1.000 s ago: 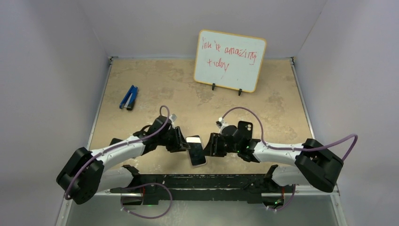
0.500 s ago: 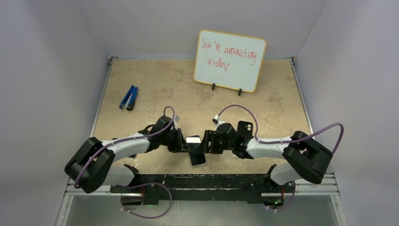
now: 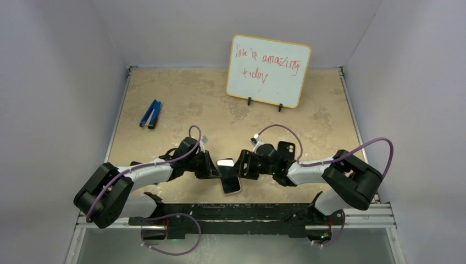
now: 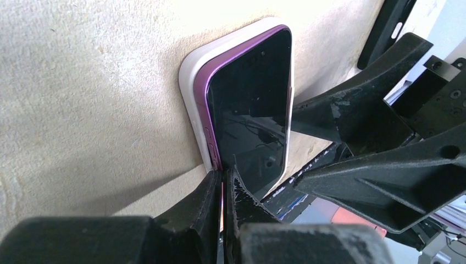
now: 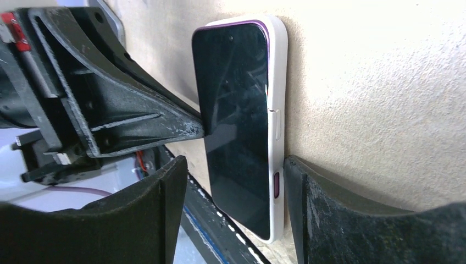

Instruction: Put the phone into the phone case

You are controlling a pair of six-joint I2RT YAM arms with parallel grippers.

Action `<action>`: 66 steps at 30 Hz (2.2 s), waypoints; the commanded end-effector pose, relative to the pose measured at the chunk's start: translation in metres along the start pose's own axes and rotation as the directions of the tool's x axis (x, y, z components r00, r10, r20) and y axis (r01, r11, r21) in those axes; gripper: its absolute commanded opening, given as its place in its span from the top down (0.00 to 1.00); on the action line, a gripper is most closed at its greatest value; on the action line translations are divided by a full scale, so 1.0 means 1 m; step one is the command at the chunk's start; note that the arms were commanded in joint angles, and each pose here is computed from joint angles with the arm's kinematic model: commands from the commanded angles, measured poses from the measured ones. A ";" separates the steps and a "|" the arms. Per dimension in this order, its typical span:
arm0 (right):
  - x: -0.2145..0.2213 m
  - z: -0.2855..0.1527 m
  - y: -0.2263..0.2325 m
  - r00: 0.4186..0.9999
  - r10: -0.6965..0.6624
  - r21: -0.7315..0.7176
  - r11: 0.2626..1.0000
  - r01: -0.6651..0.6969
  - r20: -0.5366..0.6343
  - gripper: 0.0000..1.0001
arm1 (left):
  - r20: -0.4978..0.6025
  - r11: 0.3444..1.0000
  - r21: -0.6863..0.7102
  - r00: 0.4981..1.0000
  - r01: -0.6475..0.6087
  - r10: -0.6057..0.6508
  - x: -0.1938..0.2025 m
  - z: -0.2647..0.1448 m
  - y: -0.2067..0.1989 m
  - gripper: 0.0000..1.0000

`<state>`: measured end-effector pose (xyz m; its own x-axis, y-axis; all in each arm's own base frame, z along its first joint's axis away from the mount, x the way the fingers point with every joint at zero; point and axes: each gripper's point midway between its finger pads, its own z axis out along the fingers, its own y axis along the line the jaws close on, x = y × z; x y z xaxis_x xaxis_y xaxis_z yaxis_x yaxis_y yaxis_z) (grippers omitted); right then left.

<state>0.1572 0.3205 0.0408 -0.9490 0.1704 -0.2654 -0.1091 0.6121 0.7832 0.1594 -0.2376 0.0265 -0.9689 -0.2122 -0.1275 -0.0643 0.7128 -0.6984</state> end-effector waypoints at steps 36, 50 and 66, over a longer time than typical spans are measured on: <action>0.007 0.007 0.029 0.996 -0.023 -0.136 0.991 0.011 -0.087 0.72 | -0.012 0.990 0.140 1.000 -0.020 0.022 0.012 -0.012 -0.022 0.90; -0.035 -0.055 0.099 0.994 -0.047 -0.344 0.936 0.080 0.104 0.94 | 0.260 0.921 0.227 0.931 -0.317 0.256 -0.038 -0.100 -0.113 0.26; -0.055 -0.164 0.196 0.948 -0.061 -0.642 0.722 0.258 0.312 0.92 | 0.442 0.742 0.463 0.852 -0.485 0.280 -0.039 -0.182 -0.203 0.10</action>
<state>0.1523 0.3073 0.2357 -0.8406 0.3125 -0.4425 -0.4005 0.1915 0.8960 0.1715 -0.2475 0.2662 -0.7743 -0.2531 -0.5800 0.4556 0.4132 -0.7885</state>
